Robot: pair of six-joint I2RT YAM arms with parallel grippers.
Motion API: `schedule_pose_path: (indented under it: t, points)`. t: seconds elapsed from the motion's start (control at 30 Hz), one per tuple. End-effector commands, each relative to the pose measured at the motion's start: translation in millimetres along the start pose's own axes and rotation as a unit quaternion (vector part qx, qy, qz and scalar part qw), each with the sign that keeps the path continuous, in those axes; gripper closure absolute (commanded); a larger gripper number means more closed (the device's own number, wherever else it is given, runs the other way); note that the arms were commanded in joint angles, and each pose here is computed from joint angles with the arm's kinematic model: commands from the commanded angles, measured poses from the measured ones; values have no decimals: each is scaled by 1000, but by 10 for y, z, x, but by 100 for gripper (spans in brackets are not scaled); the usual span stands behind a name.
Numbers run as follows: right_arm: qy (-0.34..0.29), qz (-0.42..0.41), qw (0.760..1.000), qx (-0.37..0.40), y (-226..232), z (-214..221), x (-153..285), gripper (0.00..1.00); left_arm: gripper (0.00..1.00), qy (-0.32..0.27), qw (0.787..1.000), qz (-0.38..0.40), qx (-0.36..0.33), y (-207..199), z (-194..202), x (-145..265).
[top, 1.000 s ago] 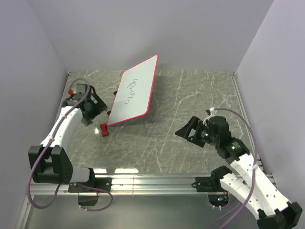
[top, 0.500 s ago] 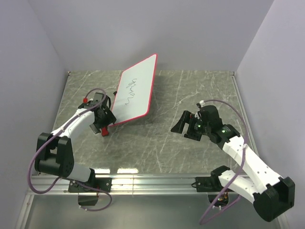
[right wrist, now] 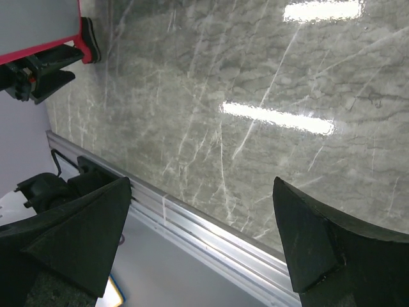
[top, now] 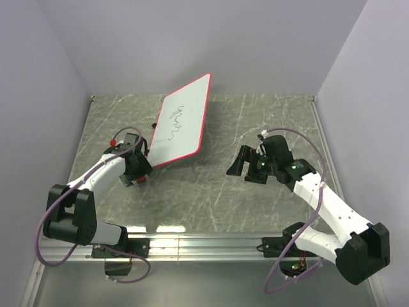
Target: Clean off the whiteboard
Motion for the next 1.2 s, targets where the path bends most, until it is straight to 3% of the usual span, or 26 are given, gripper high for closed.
schedule_pose_path:
  t: [0.0, 0.27, 0.53, 0.63, 0.73, 0.77, 0.83, 0.9, 1.17]
  points:
    - [-2, -20, 1000, 20, 88, -53, 21, 2, 26, -16, 1000, 13, -14, -63, -57, -53]
    - [7, -12, 999, 33, 53, -29, 23, 2, 25, -15, 999, -23, -45, -82, -147, -353]
    - [10, 9, 999, 49, 8, -37, 49, 2, 33, -9, 999, 4, -33, -79, -266, -510]
    - [10, 13, 999, 46, -18, -30, 30, 2, 42, -8, 999, 12, -33, -115, -283, -517]
    - [8, 13, 999, 48, 3, -71, 9, 2, 58, -3, 999, 14, -31, -136, -276, -534]
    - [5, 14, 999, 48, 17, -103, 11, 2, 69, -2, 999, 14, -31, -135, -270, -540]
    - [-1, 7, 998, 59, 126, -244, 9, 2, 80, 0, 999, 16, -32, -137, -266, -535]
    - [1, -13, 997, 69, 269, -356, 23, 2, 99, -1, 999, 16, -35, -144, -285, -502]
    - [-33, -103, 989, 100, 1123, -1278, 17, 2, 100, -76, 996, 42, -16, -281, -796, 158]
Point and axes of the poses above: each gripper's point midway between its finger pads, its own x axis back along the fingers, its own y axis along the line the jaws close on, z = x × y, the point moved 4 cm from there along x, back along the fingers, and after that the axes turned 3 degrees about x, right-handed, at the moved point
